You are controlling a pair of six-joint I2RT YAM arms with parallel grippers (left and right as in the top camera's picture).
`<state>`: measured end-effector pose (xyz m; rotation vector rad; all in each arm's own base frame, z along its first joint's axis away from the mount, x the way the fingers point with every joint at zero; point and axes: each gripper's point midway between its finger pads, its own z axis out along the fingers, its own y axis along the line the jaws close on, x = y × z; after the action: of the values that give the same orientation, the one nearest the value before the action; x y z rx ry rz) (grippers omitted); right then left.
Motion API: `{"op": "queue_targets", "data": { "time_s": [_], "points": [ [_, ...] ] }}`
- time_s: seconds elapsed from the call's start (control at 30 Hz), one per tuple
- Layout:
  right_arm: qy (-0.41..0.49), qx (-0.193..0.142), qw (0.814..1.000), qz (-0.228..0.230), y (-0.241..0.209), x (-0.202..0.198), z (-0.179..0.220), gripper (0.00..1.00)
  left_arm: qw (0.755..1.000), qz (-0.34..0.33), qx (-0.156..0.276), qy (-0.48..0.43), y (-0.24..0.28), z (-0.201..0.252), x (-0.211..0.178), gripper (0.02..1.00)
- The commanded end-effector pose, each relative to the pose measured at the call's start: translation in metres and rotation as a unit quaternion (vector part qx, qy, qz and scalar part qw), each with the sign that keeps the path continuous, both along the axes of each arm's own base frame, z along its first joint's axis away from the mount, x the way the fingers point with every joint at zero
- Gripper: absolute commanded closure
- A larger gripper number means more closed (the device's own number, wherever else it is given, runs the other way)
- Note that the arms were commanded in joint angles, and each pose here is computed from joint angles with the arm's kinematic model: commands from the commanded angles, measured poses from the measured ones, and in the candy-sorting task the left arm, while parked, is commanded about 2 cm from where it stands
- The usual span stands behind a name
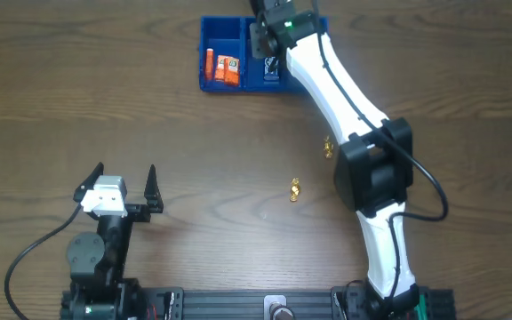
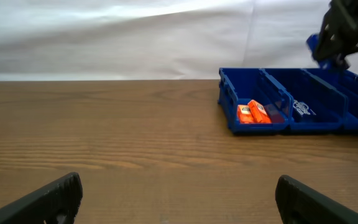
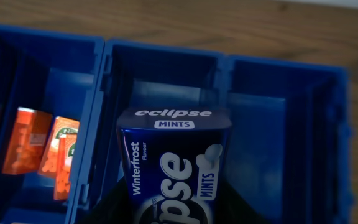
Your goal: Sort Candies Into Trays
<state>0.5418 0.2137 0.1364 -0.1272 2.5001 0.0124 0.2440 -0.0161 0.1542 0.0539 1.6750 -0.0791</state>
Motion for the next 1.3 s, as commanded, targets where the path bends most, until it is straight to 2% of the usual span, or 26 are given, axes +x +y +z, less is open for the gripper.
{"op": "queue_targets", "data": {
  "time_s": [0.03,0.27,0.73,0.77,0.8,0.87,0.9,0.93,1.03,1.1,1.3],
  "points": [
    [-0.006,0.01,1.0,0.012,0.011,0.005,-0.002,0.967,1.0,-0.003,0.003,0.023,-0.001,-0.016,-0.001,0.02],
    [-0.011,0.048,0.998,-0.034,0.015,0.008,0.0,0.965,1.0,-0.003,0.003,0.023,-0.001,-0.016,-0.001,0.023],
    [-0.017,0.041,0.998,-0.052,0.017,0.008,-0.005,0.965,1.0,-0.003,0.003,0.023,-0.001,-0.017,-0.001,0.02],
    [-0.017,0.041,0.998,-0.052,0.018,0.008,-0.005,0.939,1.0,-0.003,0.003,0.023,-0.001,-0.017,-0.001,0.02],
    [-0.017,0.04,0.998,-0.052,0.018,0.008,-0.005,0.798,1.0,-0.003,0.003,0.023,-0.001,-0.017,-0.001,0.02],
    [-0.017,0.041,0.998,-0.051,0.018,0.008,-0.005,0.654,1.0,-0.003,0.003,0.023,-0.001,-0.016,-0.001,0.023],
    [-0.017,0.04,0.998,-0.051,0.018,0.007,-0.005,0.465,1.0,-0.003,0.003,0.023,-0.001,-0.016,-0.001,0.02],
    [-0.016,0.04,0.998,-0.051,0.018,0.007,-0.005,0.351,1.0,-0.003,0.003,0.023,-0.001,-0.017,-0.001,0.02],
    [-0.01,0.039,0.998,-0.05,0.017,0.004,-0.004,0.102,1.0,-0.003,0.003,0.023,-0.001,-0.017,-0.001,0.02],
    [-0.008,0.039,0.998,-0.049,0.015,-0.002,0.005,0.001,1.0,-0.003,0.003,0.023,-0.001,-0.017,-0.001,0.02],
    [-0.032,0.054,0.998,-0.032,0.01,-0.05,0.099,0.001,1.0,-0.003,0.003,0.023,-0.001,-0.017,-0.001,0.02]
  ]
}}
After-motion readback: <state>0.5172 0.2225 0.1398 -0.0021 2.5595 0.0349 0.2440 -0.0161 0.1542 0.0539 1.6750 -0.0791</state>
